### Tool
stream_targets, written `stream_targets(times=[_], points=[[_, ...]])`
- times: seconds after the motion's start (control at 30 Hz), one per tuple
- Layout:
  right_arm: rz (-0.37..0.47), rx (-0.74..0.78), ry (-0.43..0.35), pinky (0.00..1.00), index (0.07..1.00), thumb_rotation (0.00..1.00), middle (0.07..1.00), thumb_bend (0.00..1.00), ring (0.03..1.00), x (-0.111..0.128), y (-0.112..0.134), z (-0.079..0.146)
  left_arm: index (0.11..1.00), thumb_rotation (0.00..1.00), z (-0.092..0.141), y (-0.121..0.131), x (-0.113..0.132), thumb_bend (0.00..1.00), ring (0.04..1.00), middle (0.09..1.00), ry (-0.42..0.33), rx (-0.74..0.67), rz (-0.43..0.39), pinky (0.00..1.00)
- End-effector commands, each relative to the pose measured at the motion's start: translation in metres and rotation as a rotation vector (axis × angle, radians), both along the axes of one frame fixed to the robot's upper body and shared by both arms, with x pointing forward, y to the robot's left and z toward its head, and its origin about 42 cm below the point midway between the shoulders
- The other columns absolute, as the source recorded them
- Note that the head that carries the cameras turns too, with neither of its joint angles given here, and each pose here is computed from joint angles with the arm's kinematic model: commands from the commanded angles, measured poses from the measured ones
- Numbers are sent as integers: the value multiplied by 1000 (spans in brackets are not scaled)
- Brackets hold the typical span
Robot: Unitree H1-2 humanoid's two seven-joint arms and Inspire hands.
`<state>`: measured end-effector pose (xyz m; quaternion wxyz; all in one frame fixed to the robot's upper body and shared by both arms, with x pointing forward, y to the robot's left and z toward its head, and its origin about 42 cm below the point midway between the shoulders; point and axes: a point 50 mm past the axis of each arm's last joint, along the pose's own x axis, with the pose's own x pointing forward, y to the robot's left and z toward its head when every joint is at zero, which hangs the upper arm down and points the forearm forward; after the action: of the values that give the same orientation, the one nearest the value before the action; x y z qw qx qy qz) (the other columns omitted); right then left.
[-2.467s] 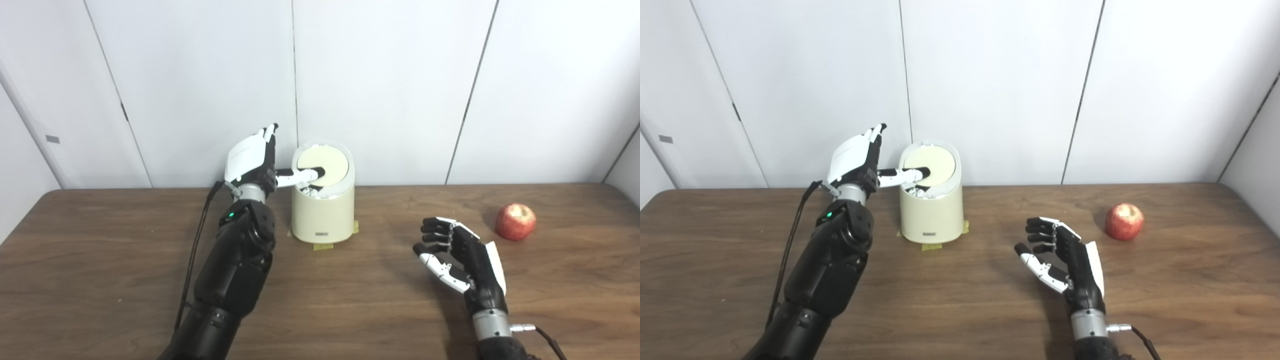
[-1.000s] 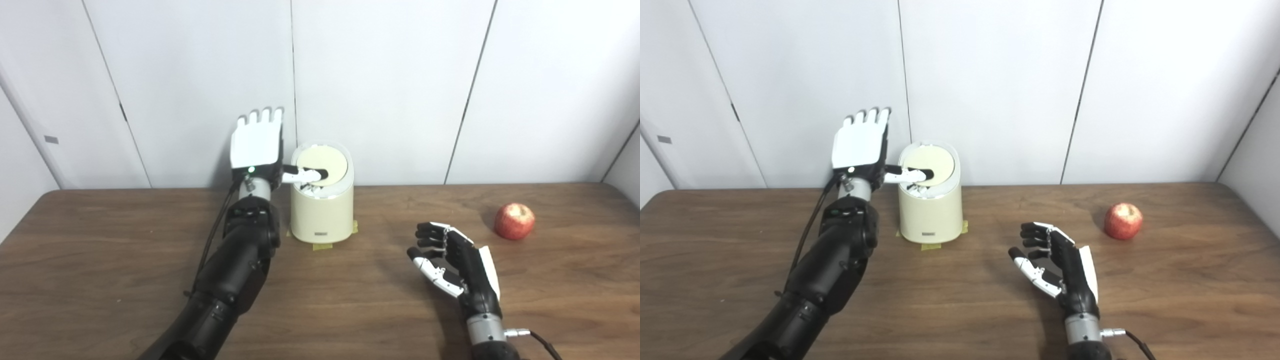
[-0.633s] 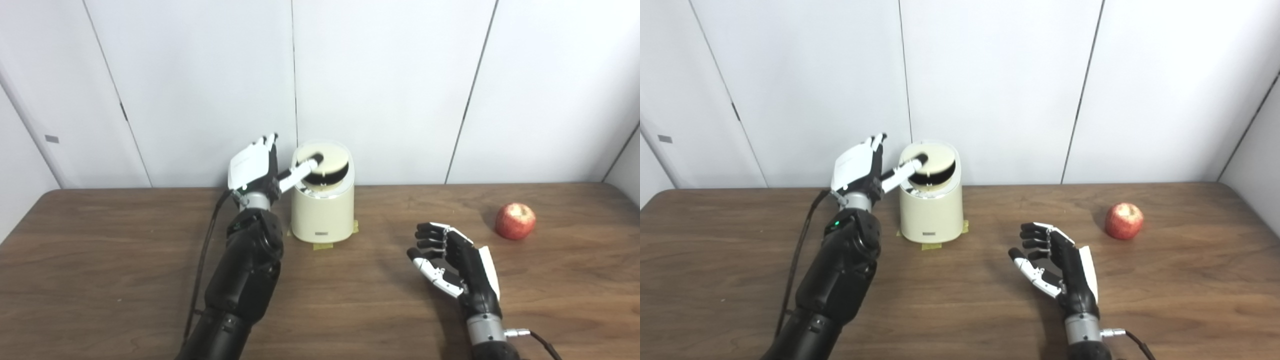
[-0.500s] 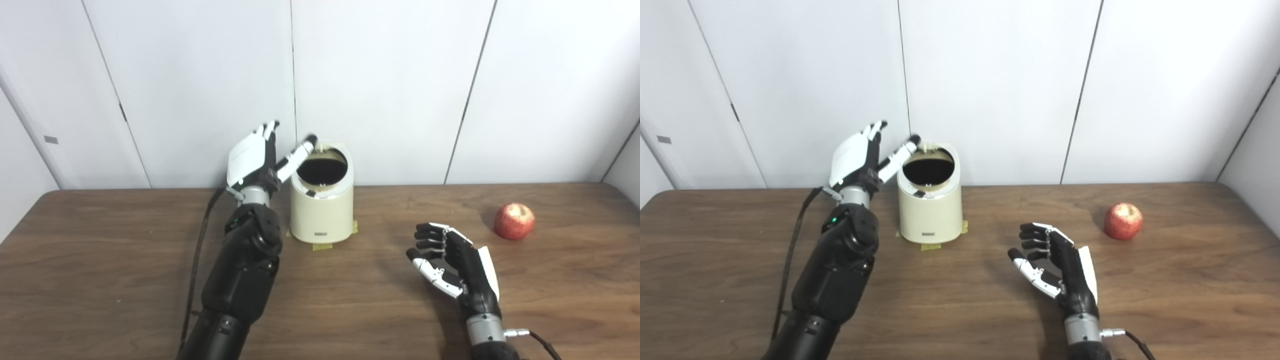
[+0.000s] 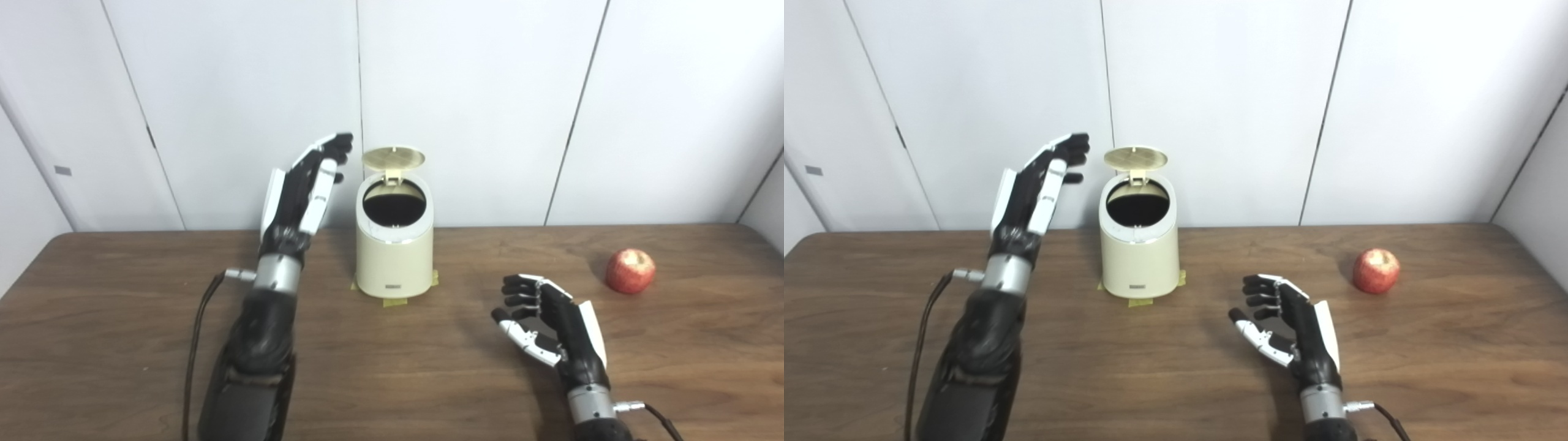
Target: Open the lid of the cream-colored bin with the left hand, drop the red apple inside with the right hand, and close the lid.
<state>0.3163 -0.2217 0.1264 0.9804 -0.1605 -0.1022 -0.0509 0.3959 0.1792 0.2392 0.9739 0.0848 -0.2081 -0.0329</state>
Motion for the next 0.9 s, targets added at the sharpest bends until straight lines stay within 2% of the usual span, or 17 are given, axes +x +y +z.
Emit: stream_targets(times=[0.0, 0.1, 0.13, 0.2, 0.27, 0.33, 0.37, 0.4, 0.5, 0.57, 0.6, 0.73, 0.87], points=[[11, -56, -91, 547, 649, 267, 653, 285, 628, 2, -4, 18, 772, 739, 12, 11, -5, 226, 794, 791, -84, -4, 1, 729], [4, -113, -122, 545, 654, 337, 657, 289, 625, 3, -4, 31, 768, 747, 0, 23, -16, 227, 784, 785, -79, 36, 22, 718], [2, -136, -142, 537, 653, 326, 655, 289, 619, 4, -4, 37, 769, 770, -4, 28, -20, 225, 785, 786, -73, 55, 30, 721], [-3, -214, -197, 479, 646, 235, 634, 292, 587, 6, -5, 51, 775, 799, -13, 38, -27, 221, 793, 795, -57, 89, 41, 733], [4, -314, -246, 439, 649, 280, 633, 308, 566, 9, -8, 70, 774, 802, -22, 48, -36, 224, 795, 797, -48, 109, 37, 724], [21, -421, -263, 419, 657, 307, 655, 345, 553, 12, -13, 89, 771, 807, -30, 55, -43, 237, 797, 797, -39, 111, 31, 725], [34, -520, -262, 429, 684, 343, 687, 482, 563, 16, -17, 105, 767, 863, -34, 60, -49, 256, 795, 792, -30, 111, 33, 731], [39, -588, -257, 496, 711, 389, 718, 638, 621, 18, -20, 115, 761, 936, -38, 63, -52, 279, 791, 786, -24, 110, 34, 735], [56, -801, -190, 593, 770, 414, 782, 849, 723, 30, -35, 152, 764, 993, -52, 72, -62, 321, 801, 791, 16, 81, 23, 756], [60, -880, -148, 627, 788, 422, 800, 901, 758, 39, -45, 166, 765, 999, -59, 76, -65, 332, 802, 791, 21, 77, 21, 753], [60, -916, -128, 635, 802, 433, 819, 946, 779, 44, -51, 174, 769, 952, -63, 78, -67, 363, 799, 792, 25, 73, 24, 746], [57, -1007, -62, 647, 827, 382, 855, 999, 817, 64, -71, 205, 768, 878, -79, 80, -71, 437, 776, 780, 25, 57, 56, 729], [39, -1060, 34, 661, 833, 345, 870, 1000, 844, 85, -90, 228, 769, 853, -89, 80, -72, 433, 775, 777, 47, 42, 60, 728]])
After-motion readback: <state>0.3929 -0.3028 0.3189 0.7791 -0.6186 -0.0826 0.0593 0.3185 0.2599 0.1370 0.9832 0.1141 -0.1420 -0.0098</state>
